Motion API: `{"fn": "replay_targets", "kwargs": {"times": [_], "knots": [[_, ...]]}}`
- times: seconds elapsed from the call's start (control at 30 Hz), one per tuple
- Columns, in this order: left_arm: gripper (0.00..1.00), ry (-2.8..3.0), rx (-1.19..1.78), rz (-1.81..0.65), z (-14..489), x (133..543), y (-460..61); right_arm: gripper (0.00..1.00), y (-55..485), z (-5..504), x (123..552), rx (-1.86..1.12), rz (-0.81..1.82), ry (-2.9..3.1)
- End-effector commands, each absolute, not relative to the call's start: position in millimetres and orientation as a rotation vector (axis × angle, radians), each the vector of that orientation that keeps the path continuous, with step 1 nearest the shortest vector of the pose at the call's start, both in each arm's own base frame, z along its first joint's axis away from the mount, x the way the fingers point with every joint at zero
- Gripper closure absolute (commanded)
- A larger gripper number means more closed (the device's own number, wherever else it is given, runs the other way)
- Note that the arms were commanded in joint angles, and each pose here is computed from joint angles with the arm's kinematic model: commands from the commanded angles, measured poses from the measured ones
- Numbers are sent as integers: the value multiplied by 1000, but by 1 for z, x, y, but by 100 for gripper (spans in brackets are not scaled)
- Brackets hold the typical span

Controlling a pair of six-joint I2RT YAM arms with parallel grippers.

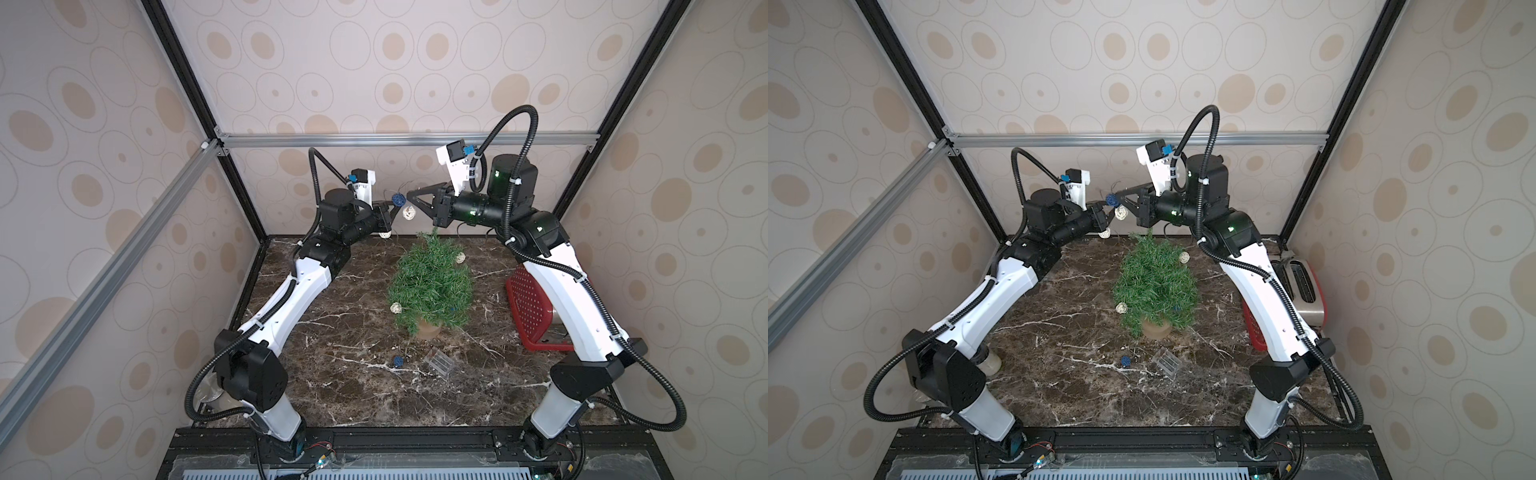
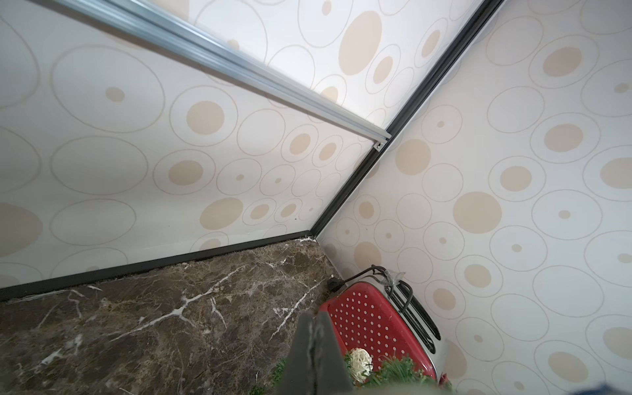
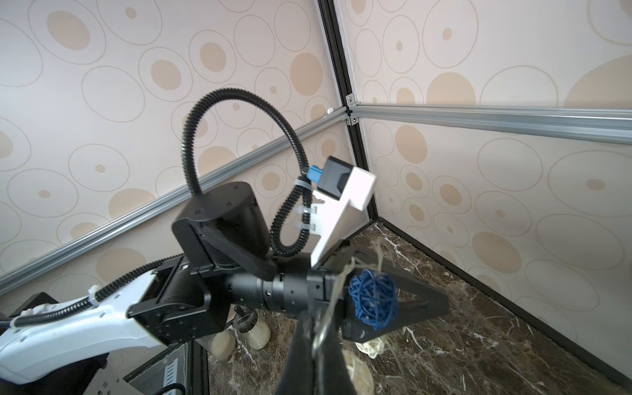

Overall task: Remove string lights from the small christmas tree
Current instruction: Remove the light string from the Christmas tree.

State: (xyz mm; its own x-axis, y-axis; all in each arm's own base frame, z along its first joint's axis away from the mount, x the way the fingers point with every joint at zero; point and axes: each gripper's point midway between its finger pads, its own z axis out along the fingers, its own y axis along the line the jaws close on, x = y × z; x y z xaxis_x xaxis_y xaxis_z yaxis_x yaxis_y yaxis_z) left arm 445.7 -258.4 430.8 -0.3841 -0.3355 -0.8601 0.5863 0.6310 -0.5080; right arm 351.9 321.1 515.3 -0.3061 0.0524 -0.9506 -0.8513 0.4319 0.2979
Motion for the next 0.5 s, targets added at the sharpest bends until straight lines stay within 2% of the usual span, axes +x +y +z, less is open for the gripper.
{"fn": "replay_targets", "kwargs": {"times": [0.0,0.47], "knots": [[100,1614,225,-939,469,426,-244,100,321,524,339,-722,1079,1593],[100,1561,229,-905,514,389,-223,100,315,516,331,-704,1060,1627]]}}
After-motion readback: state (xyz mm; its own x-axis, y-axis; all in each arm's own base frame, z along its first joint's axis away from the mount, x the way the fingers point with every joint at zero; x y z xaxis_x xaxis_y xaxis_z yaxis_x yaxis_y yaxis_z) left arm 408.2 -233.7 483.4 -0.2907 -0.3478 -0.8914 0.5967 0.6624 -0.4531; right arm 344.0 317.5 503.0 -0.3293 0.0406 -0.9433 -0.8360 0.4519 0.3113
